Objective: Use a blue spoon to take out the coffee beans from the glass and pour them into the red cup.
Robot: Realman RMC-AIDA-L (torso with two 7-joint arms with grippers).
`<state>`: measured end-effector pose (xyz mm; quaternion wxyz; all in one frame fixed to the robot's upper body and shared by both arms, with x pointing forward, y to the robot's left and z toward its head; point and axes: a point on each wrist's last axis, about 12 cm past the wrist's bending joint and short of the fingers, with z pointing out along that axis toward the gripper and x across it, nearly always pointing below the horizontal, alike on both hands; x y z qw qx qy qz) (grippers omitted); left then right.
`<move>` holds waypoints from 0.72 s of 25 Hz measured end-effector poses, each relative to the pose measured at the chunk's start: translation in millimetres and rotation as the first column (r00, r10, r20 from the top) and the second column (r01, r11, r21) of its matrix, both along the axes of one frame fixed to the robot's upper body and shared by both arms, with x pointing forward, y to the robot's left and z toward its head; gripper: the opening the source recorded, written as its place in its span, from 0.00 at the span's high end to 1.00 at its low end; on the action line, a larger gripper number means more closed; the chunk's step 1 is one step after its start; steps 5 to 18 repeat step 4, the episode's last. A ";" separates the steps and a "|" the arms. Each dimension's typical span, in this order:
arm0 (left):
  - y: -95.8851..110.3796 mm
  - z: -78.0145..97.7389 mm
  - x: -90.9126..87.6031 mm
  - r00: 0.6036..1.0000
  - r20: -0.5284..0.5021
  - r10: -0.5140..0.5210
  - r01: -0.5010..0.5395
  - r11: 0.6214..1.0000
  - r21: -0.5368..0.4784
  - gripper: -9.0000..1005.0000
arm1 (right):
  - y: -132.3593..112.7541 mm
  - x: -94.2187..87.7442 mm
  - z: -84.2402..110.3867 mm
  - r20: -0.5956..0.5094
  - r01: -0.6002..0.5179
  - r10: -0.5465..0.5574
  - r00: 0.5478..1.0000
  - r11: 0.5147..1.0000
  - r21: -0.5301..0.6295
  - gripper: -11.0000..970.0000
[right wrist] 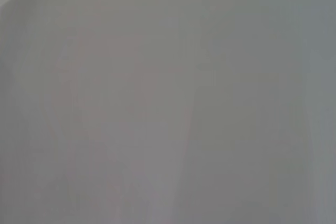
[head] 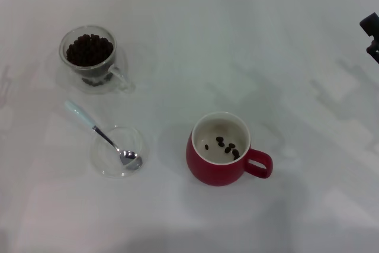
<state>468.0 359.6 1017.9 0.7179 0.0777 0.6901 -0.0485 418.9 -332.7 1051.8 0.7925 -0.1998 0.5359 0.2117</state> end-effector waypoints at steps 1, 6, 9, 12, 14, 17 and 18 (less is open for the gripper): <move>-0.6 -0.4 1.4 1.000 -0.004 0.001 -0.001 1.000 0.004 0.36 | 0.2 0.4 0.1 0.001 0.000 0.000 1.000 1.000 0.000 0.20; -2.5 -1.6 3.2 1.000 -0.012 0.003 -0.003 1.000 0.004 0.36 | 0.2 0.6 0.2 0.002 0.001 -0.001 1.000 1.000 0.001 0.20; -2.5 -1.6 3.2 1.000 -0.012 0.003 -0.003 1.000 0.004 0.36 | 0.2 0.6 0.2 0.002 0.001 -0.001 1.000 1.000 0.001 0.20; -2.5 -1.6 3.2 1.000 -0.012 0.003 -0.003 1.000 0.004 0.36 | 0.2 0.6 0.2 0.002 0.001 -0.001 1.000 1.000 0.001 0.20; -2.5 -1.6 3.2 1.000 -0.012 0.003 -0.003 1.000 0.004 0.36 | 0.2 0.6 0.2 0.002 0.001 -0.001 1.000 1.000 0.001 0.20; -2.5 -1.6 3.2 1.000 -0.012 0.003 -0.003 1.000 0.004 0.36 | 0.2 0.6 0.2 0.002 0.001 -0.001 1.000 1.000 0.001 0.20; -2.5 -1.6 3.2 1.000 -0.012 0.003 -0.003 1.000 0.004 0.36 | 0.2 0.6 0.2 0.002 0.001 -0.001 1.000 1.000 0.001 0.20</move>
